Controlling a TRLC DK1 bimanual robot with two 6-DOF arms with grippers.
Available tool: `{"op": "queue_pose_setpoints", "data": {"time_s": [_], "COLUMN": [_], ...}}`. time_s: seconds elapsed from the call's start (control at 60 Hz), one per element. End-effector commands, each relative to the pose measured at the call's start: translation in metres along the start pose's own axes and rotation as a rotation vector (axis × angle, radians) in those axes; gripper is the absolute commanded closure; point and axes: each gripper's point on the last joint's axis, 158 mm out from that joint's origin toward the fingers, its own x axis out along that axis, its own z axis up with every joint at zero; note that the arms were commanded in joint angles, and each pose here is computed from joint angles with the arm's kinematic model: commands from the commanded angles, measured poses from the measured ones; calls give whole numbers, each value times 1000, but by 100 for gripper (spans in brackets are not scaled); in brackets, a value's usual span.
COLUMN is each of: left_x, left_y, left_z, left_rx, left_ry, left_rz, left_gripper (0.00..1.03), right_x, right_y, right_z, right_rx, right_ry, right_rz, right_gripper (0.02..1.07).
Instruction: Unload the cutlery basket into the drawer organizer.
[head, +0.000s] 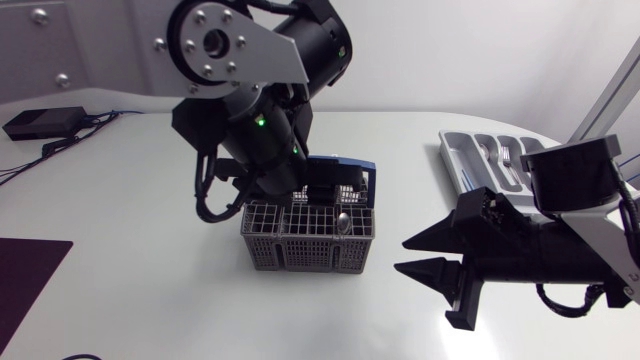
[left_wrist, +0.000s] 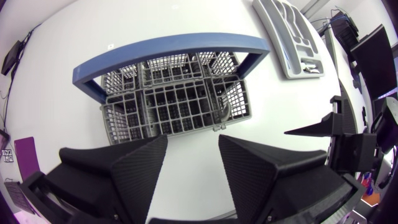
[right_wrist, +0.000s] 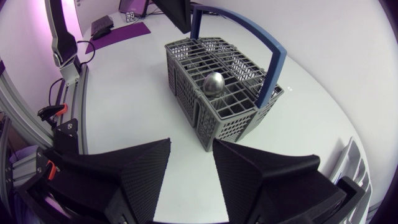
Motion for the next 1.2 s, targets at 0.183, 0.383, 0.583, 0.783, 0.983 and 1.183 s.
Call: {"op": "queue_pose_setpoints", "data": {"time_s": [0.183,0.383,0.583,0.783,0.983,1.183], "left_x": [-15,-7,17,33,45,57], "left_y": [-18,-27,-27,-28,-33,-38], "left_z": [-8,-4,3,6,10,10], "left_rx": [19,52,51,74,91,109], "left_ry": [4,20,82,105,124,144], "left_rz": [-53,-95,-134,-154,-186,-192], "left_gripper": [44,49,48,48,48,48], "right_x": [-3,-4,-2,0,4,8], "right_y": [5,8,11,11,11,11], "right_z": [12,14,14,15,13,9], "right_rx": [16,18,18,14,14,13], "right_ry": [-14,-14,-12,-10,-10,-5], "right_rz": [7,13,16,20,21,25], "right_gripper": [55,55,55,55,55,55]}}
